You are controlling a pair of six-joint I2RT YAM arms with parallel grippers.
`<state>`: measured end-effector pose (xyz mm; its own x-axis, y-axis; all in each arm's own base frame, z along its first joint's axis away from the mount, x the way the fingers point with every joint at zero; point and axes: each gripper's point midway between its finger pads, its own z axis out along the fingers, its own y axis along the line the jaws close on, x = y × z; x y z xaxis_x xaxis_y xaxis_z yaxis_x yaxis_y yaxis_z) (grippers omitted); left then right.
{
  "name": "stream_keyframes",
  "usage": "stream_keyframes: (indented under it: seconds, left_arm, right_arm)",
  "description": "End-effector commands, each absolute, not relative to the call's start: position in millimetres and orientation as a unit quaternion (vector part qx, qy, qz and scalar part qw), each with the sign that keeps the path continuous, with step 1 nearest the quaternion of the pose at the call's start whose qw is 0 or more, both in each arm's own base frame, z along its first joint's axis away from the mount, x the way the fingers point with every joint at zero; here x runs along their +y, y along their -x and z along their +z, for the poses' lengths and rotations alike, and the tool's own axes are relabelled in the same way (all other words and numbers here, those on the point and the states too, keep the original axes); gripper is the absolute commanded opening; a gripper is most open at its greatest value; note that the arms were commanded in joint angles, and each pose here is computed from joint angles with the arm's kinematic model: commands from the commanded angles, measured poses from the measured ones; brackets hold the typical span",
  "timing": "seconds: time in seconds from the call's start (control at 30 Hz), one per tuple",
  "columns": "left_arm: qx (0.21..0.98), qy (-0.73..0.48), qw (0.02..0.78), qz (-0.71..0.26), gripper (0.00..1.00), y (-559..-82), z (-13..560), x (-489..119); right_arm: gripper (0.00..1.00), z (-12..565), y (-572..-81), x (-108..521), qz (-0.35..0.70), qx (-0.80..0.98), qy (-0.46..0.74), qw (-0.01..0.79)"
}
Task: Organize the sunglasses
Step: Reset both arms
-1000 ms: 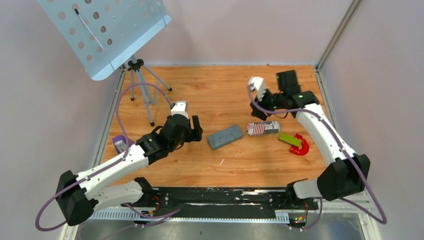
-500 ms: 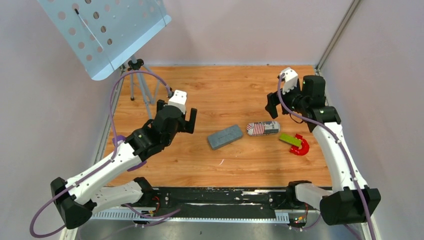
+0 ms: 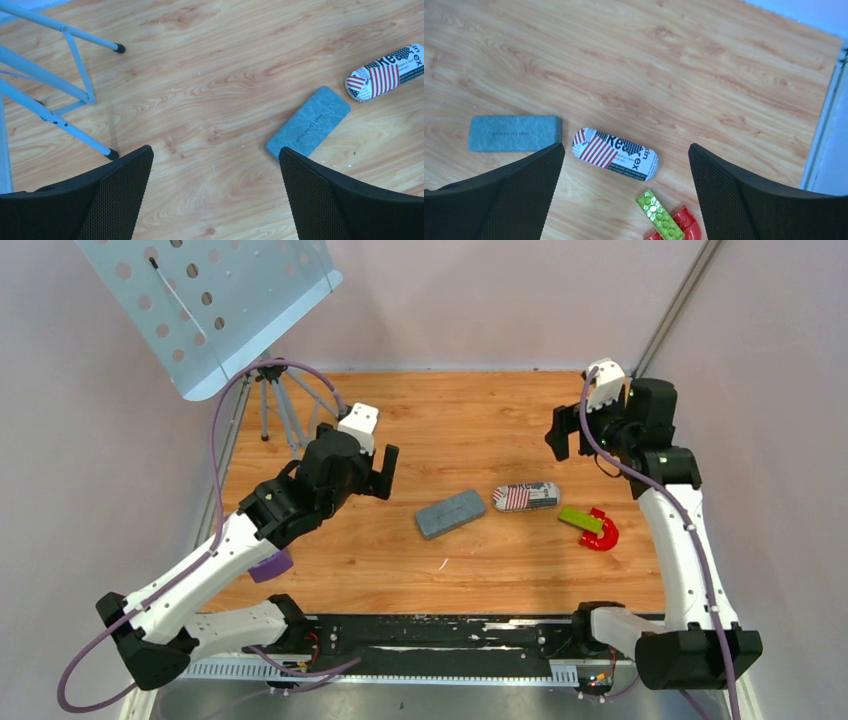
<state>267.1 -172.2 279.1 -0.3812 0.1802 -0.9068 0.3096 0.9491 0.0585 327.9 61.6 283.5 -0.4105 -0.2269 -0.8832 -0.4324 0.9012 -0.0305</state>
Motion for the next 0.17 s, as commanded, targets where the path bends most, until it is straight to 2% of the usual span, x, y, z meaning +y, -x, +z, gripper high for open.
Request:
stream_keyframes:
  seconds: [0.0, 0.13]
  left_arm:
    - [0.835, -0.143, 0.526, -0.074, 1.00, -259, 275, -170]
    - [0.840, -0.142, 0.519, -0.076, 1.00, -256, 271, -169]
  right_arm:
    - [0.99, 311, -325, 54, 0.115, 0.824, 0.178, 0.526]
    - [0.99, 302, -321, 65, 0.152, 0.822, 0.185, 0.516]
